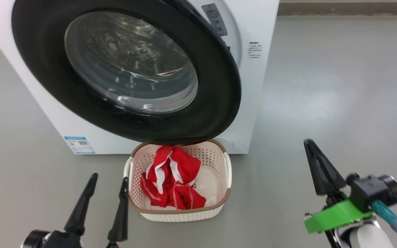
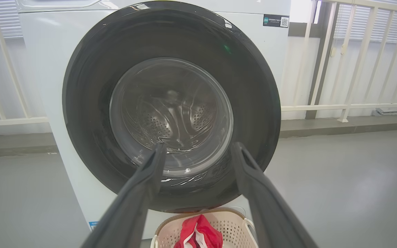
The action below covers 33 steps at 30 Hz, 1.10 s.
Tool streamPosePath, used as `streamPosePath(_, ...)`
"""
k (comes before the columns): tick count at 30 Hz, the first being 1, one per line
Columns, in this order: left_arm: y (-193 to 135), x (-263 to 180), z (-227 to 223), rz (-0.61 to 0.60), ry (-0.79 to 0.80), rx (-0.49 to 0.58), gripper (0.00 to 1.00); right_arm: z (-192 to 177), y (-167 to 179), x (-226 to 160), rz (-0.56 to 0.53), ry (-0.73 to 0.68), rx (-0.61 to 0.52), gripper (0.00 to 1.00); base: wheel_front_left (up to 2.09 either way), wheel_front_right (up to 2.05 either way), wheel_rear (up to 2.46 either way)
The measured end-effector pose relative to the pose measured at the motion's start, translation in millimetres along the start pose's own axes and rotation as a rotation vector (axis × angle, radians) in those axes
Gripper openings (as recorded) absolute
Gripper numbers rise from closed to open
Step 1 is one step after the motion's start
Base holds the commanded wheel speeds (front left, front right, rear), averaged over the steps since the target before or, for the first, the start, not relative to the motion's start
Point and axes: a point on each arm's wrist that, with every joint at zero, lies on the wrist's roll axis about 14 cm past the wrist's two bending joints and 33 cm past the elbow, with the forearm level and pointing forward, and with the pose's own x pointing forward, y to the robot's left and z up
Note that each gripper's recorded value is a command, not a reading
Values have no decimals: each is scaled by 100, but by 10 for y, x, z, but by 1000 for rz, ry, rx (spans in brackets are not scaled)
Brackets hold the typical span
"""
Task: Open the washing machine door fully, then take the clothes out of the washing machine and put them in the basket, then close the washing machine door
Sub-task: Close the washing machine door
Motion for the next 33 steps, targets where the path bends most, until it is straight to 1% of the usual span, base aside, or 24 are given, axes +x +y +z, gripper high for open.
streamPosePath(4,3,-27,-8,5,4,-5,100,-72,182,216,67,17,-16,0,0,0,0)
streamPosePath(10,57,-5,8,25,-1,-5,100,-299,553,519,190,86,-24,0,0,0,0)
streamPosePath(16,102,19,-91,40,29,-7,100,-349,822,908,279,95,-41,0,0,0,0)
streamPosePath(27,158,90,-197,54,57,-9,100,-420,1020,1383,339,108,-48,0,0,0,0)
streamPosePath(33,132,174,-286,54,75,-33,100,-362,926,1622,310,75,-42,0,0,0,0)
